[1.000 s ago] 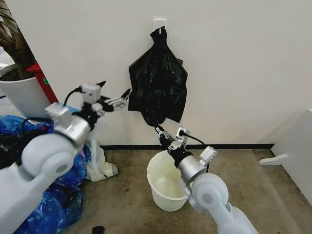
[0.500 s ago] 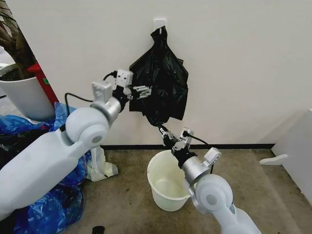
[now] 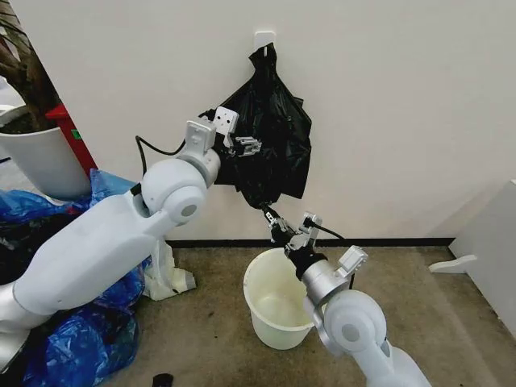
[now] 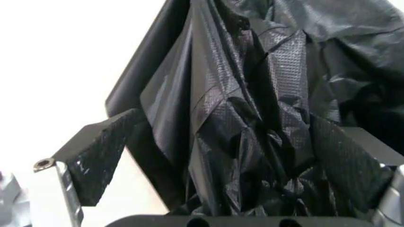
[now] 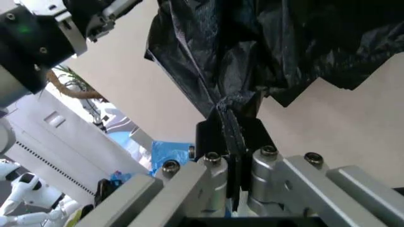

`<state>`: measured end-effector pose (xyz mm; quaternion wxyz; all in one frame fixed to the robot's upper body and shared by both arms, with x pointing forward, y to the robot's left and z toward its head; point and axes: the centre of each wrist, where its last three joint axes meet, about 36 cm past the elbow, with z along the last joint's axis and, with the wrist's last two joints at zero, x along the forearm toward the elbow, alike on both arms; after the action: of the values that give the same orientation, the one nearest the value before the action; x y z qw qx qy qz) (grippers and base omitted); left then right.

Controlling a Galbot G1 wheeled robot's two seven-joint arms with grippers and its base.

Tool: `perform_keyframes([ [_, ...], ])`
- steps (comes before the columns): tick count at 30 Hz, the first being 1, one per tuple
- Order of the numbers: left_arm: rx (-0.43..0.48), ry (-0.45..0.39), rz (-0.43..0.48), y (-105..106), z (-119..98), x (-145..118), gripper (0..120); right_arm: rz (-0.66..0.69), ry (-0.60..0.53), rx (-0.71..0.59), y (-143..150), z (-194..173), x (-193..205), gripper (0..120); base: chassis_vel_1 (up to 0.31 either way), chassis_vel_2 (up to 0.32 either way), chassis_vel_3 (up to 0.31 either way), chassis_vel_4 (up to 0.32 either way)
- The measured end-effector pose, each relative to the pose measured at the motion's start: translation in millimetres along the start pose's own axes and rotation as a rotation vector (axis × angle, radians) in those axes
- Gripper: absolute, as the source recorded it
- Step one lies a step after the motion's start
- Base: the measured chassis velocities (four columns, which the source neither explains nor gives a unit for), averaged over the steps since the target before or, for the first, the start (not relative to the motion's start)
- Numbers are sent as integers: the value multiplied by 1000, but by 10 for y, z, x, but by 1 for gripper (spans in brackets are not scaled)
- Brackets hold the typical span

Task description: Place the garbage bag over the trash bin.

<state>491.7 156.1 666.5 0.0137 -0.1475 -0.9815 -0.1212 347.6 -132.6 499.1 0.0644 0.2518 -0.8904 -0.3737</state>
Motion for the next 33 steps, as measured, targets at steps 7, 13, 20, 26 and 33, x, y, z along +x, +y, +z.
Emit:
perform_keyframes([
  [7,-7,2,-87,242,-21,91,100,13,-5,7,-41,-10,-6,0,0,0,0,0],
  [13,2,-1,-127,373,-9,130,100,18,-4,9,-55,-8,-1,0,0,0,0,0],
  [20,8,8,-158,490,69,249,100,33,-10,21,-104,-51,17,0,0,0,0,0],
  [26,2,42,-184,610,232,358,100,38,-13,19,-122,-57,2,0,0,0,0,0],
  [33,-6,41,-192,681,318,489,100,39,-10,17,-120,-45,2,0,0,0,0,0],
])
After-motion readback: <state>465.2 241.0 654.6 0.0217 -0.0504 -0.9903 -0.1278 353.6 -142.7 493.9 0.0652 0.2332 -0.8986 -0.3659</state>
